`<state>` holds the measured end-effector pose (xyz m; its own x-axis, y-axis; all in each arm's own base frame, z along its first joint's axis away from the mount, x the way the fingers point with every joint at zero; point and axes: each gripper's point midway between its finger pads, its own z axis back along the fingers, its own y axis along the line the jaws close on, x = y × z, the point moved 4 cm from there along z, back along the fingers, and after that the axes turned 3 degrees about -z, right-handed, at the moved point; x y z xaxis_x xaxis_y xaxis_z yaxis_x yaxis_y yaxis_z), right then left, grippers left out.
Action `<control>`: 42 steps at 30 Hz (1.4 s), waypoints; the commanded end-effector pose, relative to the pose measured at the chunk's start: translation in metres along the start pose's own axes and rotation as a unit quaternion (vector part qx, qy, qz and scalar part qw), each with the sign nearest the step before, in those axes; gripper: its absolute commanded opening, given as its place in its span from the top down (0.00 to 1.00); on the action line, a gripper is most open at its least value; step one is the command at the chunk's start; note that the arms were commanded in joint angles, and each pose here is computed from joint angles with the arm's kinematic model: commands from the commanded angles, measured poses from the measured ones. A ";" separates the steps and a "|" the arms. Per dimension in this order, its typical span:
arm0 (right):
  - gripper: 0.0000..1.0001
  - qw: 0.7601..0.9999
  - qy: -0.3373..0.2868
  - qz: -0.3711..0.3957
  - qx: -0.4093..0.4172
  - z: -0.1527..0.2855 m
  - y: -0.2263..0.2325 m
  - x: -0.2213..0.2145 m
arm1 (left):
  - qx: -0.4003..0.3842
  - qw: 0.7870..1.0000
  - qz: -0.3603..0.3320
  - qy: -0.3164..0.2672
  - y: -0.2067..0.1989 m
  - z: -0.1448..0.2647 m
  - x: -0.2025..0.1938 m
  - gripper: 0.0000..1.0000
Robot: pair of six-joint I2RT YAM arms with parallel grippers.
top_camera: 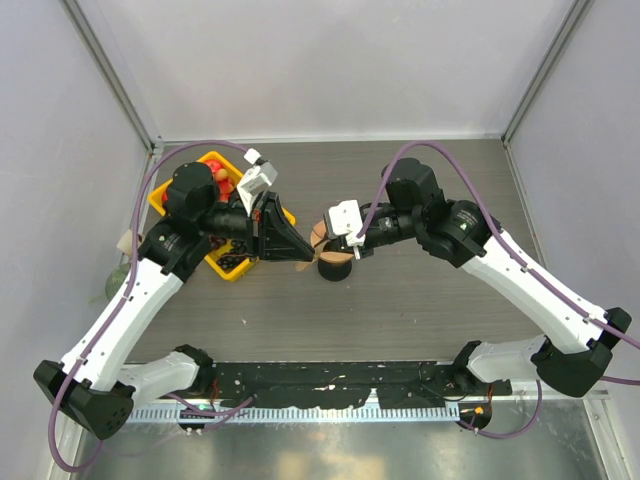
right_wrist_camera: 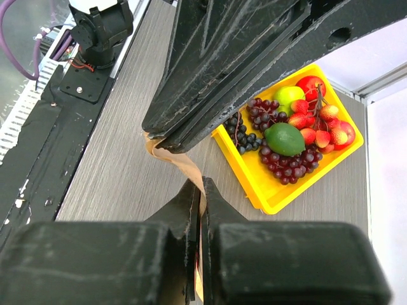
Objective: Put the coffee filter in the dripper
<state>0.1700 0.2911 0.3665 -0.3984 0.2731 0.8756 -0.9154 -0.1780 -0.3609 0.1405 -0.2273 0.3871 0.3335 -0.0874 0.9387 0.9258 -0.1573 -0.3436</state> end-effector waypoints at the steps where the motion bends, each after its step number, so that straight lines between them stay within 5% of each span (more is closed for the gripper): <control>1: 0.95 0.999 -0.021 0.022 -0.010 0.005 -0.002 0.014 | -0.012 0.999 -0.029 -0.006 -0.007 0.001 0.005 1.00; 21: 0.95 0.999 -0.031 0.027 -0.007 0.008 0.003 0.017 | 0.014 0.999 -0.043 -0.001 0.001 0.001 0.000 1.00; 25: 0.95 0.999 -0.029 0.025 -0.006 0.007 0.003 0.016 | 0.013 0.999 -0.045 -0.002 0.001 0.001 0.001 0.88; 31: 0.95 1.000 -0.029 0.007 -0.007 0.006 0.003 0.016 | 0.058 0.994 -0.090 0.007 0.005 0.007 0.004 0.94; 42: 0.95 0.999 -0.020 -0.034 0.002 0.004 0.011 0.007 | 0.084 0.991 -0.100 0.012 0.003 0.014 0.001 0.69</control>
<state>0.1660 0.2900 0.3632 -0.3305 0.2804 0.9012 -0.9418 -0.1595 -0.2958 0.1487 -0.2192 0.3770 0.1827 -0.1136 0.9766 0.9821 -0.0260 -0.1868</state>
